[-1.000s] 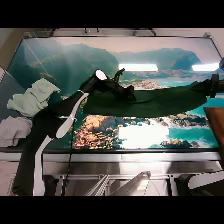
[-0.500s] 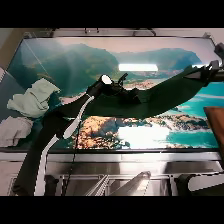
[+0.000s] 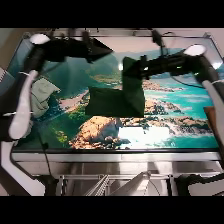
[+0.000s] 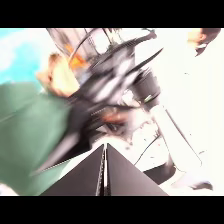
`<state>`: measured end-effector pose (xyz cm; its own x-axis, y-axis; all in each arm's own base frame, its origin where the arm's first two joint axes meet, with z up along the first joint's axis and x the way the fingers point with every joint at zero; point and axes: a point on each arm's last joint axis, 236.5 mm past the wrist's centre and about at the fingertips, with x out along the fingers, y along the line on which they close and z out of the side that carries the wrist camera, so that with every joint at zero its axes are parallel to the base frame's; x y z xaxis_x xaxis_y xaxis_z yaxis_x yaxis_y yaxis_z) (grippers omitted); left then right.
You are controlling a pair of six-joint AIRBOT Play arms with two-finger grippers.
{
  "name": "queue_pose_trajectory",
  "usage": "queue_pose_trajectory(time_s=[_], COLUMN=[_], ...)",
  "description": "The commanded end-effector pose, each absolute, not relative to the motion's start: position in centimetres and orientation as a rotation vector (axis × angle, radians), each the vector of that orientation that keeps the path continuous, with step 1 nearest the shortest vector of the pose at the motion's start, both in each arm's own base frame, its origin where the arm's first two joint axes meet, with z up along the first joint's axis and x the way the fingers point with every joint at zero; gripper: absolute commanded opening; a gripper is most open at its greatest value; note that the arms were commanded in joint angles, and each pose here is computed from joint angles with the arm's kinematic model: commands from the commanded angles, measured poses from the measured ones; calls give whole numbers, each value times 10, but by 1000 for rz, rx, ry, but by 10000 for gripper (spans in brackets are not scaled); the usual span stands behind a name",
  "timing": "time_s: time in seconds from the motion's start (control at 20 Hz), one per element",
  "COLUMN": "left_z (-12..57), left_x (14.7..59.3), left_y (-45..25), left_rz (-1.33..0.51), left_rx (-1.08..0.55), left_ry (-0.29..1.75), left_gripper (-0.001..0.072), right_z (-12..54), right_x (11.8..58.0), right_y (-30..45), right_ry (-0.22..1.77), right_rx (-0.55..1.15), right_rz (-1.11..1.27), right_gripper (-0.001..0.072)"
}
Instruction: Fold the shirts.
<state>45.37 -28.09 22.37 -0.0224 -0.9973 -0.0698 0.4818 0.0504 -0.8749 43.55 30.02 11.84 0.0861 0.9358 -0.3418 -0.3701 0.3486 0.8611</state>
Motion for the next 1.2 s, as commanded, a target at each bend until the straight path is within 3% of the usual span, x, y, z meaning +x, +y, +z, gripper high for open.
queue_pose_trajectory(time_s=[0.0,0.1,0.15,0.2,0.25,0.35,0.4,0.45,0.65,0.9,0.95,1.05,1.15], left_z=[279,283,286,290,292,296,297,296,293,289,289,290,286], left_x=[435,431,427,423,421,415,411,409,403,391,389,381,371], left_y=[-187,-159,-151,-146,-142,-138,-138,-138,-138,-138,-138,-145,-154], left_rz=[-1320,-1268,-1265,-1265,-1259,-1262,-1271,-1277,-1299,-1335,-1341,-1343,-1344], left_rx=[-627,-591,-586,-581,-583,-569,-561,-557,-539,-511,-508,-523,-551], left_ry=[749,741,742,738,734,735,741,747,763,792,798,800,804], left_gripper=[21,21,21,21,21,21,21,21,21,20,20,20,20], right_z=[82,49,39,38,49,79,96,116,145,38,18,-21,-51], right_x=[451,454,453,449,448,446,443,441,448,437,431,424,422], right_y=[390,434,455,470,478,468,450,428,321,180,160,140,139], right_ry=[996,1001,995,982,963,937,935,930,1051,1358,1382,1401,1398], right_rx=[671,651,651,660,703,736,721,709,676,444,450,513,555], right_rz=[1005,1003,1029,1079,1120,1198,1242,1287,1196,634,549,448,423], right_gripper=[23,26,227,550,622,591,403,373,374,368,376,606,626])
